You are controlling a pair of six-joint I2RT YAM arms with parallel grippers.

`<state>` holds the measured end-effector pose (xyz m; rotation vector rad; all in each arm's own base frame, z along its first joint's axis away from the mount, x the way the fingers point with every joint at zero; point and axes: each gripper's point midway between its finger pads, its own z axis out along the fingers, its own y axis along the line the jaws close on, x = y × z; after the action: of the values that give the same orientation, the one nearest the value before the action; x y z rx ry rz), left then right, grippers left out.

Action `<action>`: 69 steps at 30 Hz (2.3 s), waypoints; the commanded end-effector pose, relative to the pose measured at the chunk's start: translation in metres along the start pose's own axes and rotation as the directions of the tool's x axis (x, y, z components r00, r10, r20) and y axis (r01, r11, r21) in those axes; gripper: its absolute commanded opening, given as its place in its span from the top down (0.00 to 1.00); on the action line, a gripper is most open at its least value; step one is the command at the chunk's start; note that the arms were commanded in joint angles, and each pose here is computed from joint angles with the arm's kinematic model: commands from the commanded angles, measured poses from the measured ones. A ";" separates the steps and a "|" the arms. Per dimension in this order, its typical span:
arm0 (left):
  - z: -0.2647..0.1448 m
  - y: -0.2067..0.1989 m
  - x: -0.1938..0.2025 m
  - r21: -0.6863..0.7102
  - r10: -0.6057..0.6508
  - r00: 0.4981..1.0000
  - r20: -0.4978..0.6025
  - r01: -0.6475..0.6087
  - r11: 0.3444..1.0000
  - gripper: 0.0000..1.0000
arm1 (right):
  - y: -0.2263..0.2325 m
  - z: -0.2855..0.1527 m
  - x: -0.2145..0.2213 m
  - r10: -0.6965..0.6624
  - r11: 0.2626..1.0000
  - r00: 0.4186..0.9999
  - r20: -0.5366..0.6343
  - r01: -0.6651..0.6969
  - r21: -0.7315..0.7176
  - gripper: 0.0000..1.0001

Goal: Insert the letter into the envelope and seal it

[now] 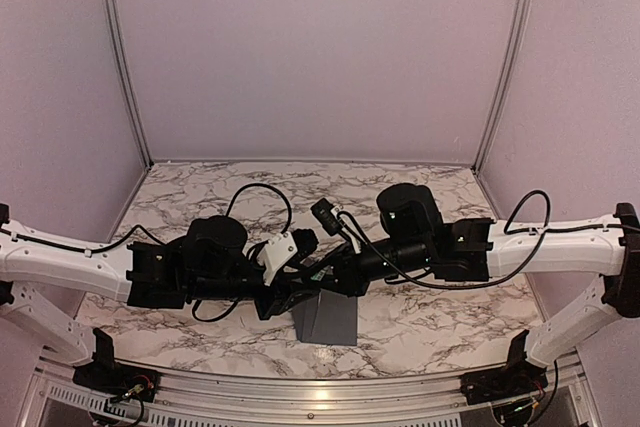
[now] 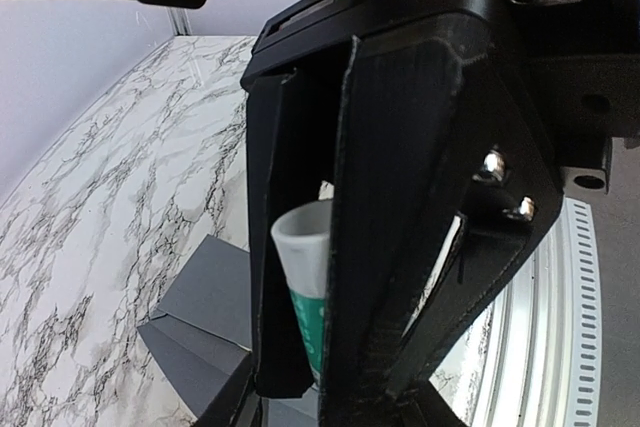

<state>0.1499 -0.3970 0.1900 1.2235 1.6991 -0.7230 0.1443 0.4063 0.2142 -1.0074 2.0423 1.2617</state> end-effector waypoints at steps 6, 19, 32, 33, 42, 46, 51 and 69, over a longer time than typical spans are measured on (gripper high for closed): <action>-0.001 0.008 -0.032 -0.043 -0.040 0.993 0.109 0.045 0.998 1.00 | 0.021 -0.024 -0.040 -0.024 0.999 0.988 0.151 0.027 -0.022 0.81; -0.015 0.000 -0.041 -0.017 -0.002 0.986 0.165 0.005 1.000 1.00 | 0.023 -0.025 -0.040 -0.016 0.999 0.989 0.146 0.021 -0.034 0.89; -0.019 0.005 -0.043 -0.039 -0.018 0.982 0.189 0.026 0.999 1.00 | 0.019 -0.051 -0.065 -0.072 0.995 0.972 0.222 0.055 0.083 0.42; -0.021 0.005 -0.044 -0.040 -0.021 0.981 0.194 0.030 0.999 1.00 | 0.017 -0.057 -0.068 -0.072 0.993 0.969 0.238 0.049 0.105 0.41; -0.022 0.012 -0.050 -0.076 -0.048 0.976 0.213 0.065 0.995 1.00 | 0.016 -0.075 -0.066 -0.049 0.993 0.954 0.296 0.015 0.116 0.57; -0.021 0.012 -0.053 -0.074 -0.049 0.975 0.218 0.066 0.995 1.00 | 0.019 -0.066 -0.062 -0.043 0.996 0.962 0.270 0.022 0.081 0.60; -0.021 0.010 -0.055 -0.061 -0.047 0.974 0.221 0.062 0.996 1.00 | 0.019 -0.061 -0.067 -0.051 0.997 0.958 0.283 0.031 0.076 0.65; -0.030 -0.009 -0.060 0.048 -0.044 0.970 0.241 0.034 0.998 1.00 | 0.026 -0.060 -0.052 -0.143 0.990 0.957 0.253 0.138 0.040 0.86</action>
<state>0.1553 -0.3973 0.2319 1.0620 1.6038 -0.7879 0.1574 0.3777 0.2868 -0.8506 1.8172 1.2164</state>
